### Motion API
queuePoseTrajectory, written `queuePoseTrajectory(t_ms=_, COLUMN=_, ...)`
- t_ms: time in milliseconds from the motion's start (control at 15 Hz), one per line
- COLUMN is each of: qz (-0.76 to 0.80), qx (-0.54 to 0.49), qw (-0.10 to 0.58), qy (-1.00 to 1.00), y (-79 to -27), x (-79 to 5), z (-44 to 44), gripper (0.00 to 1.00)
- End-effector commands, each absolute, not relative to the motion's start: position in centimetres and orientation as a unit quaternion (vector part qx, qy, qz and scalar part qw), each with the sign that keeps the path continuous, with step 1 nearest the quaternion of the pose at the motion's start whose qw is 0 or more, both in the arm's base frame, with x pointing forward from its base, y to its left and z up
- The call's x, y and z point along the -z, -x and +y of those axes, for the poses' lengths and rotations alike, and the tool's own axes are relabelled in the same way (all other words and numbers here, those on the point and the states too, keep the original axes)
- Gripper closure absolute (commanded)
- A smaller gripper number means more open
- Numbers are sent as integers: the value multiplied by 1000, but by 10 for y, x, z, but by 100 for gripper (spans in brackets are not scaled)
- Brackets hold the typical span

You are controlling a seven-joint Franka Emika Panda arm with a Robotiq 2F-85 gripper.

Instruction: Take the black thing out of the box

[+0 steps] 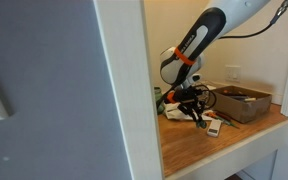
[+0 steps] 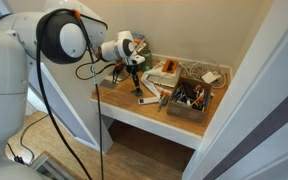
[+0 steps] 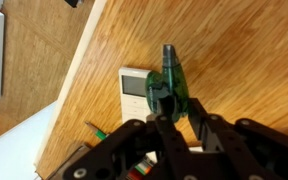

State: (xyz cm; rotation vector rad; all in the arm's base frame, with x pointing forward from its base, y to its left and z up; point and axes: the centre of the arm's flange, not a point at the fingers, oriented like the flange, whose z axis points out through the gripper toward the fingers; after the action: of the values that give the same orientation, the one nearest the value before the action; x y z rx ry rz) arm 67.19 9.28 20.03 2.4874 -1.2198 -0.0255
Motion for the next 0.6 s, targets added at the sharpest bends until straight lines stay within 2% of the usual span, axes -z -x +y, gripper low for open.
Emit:
queuePoseTrajectory(t_ms=0, qz=-411, qx=12, qw=203, qy=-889, y=-702, x=-187, z=108, gripper=94)
queuePoseTrajectory(t_ms=400, qz=-402, qx=22, qw=219, qy=-889, y=-712, x=-169, z=110, gripper=94)
queuePoseTrajectory(t_ms=467, qz=-402, qx=23, qw=219, qy=-889, y=-714, x=-167, z=110, gripper=91)
queuePoseTrajectory(t_ms=533, qz=-400, qx=23, qw=220, qy=-889, y=-715, x=-166, z=109, gripper=62)
